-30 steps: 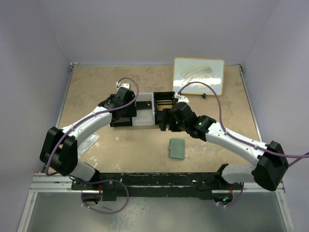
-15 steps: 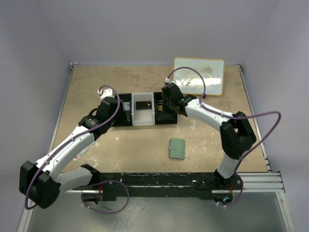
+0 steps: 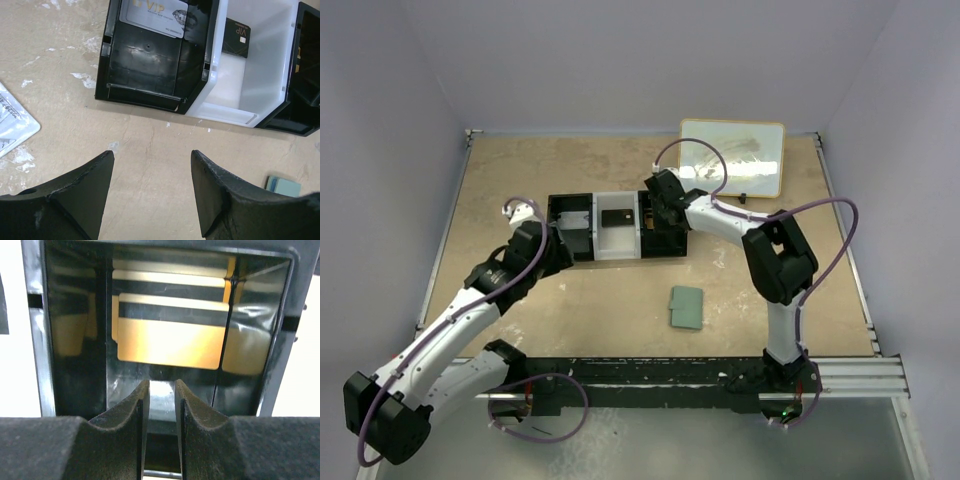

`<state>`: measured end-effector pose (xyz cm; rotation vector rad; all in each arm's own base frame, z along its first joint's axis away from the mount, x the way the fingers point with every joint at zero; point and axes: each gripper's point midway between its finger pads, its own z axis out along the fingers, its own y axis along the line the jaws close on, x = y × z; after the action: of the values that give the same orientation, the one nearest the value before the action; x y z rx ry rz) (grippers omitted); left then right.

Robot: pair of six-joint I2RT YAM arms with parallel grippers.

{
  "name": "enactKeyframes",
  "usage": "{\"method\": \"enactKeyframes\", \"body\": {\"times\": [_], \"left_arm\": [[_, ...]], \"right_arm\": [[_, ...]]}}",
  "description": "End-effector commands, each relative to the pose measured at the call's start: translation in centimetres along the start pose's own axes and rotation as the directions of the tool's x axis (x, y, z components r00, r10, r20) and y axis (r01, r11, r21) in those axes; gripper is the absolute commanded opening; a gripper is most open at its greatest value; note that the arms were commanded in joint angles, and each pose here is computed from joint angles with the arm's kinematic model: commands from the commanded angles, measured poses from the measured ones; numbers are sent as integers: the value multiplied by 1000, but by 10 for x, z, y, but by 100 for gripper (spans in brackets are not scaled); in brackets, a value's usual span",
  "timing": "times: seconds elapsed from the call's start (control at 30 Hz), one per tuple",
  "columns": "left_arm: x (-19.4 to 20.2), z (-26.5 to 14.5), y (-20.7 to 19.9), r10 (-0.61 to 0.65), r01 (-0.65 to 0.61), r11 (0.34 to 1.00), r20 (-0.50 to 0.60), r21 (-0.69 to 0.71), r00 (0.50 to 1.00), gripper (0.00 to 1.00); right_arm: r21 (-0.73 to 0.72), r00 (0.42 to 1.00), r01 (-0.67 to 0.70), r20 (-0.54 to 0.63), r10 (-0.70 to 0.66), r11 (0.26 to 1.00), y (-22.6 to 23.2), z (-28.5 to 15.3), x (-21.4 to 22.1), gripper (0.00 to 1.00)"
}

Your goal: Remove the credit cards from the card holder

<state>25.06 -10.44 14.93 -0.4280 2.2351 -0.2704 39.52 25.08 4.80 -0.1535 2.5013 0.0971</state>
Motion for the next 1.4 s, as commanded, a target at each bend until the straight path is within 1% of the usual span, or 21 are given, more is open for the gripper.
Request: {"method": "enactKeyframes", "body": {"times": [0.0, 0.27, 0.5, 0.87, 1.03, 1.37], "left_arm": [[-6, -4, 6, -24, 25, 999, 33, -23, 999, 61], [-4, -7, 13, -20, 22, 999, 38, -46, 999, 60], [-4, -7, 16, -16, 18, 998, 40, -55, 999, 60], [-2, -5, 18, -13, 15, 998, 36, -63, 999, 60], [-1, -5, 18, -12, 15, 998, 34, -66, 999, 60], [0, -4, 18, -14, 16, 998, 33, -66, 999, 60]], "right_arm": [[0, 998, 16, 60, -16, 1000, 4, 2, -28, 30], [-33, 999, 9, 40, -8, 999, 9, 5, -18, 30], [-17, 1000, 21, 8, -21, 1000, 6, 18, -5, 29], [22, 1000, 18, 3, -18, 1000, 1, 31, 2, 29], [59, 999, 21, 44, -23, 998, -4, 34, -10, 30], [38, 996, 26, 89, -30, 999, 4, 24, -33, 32]]}}
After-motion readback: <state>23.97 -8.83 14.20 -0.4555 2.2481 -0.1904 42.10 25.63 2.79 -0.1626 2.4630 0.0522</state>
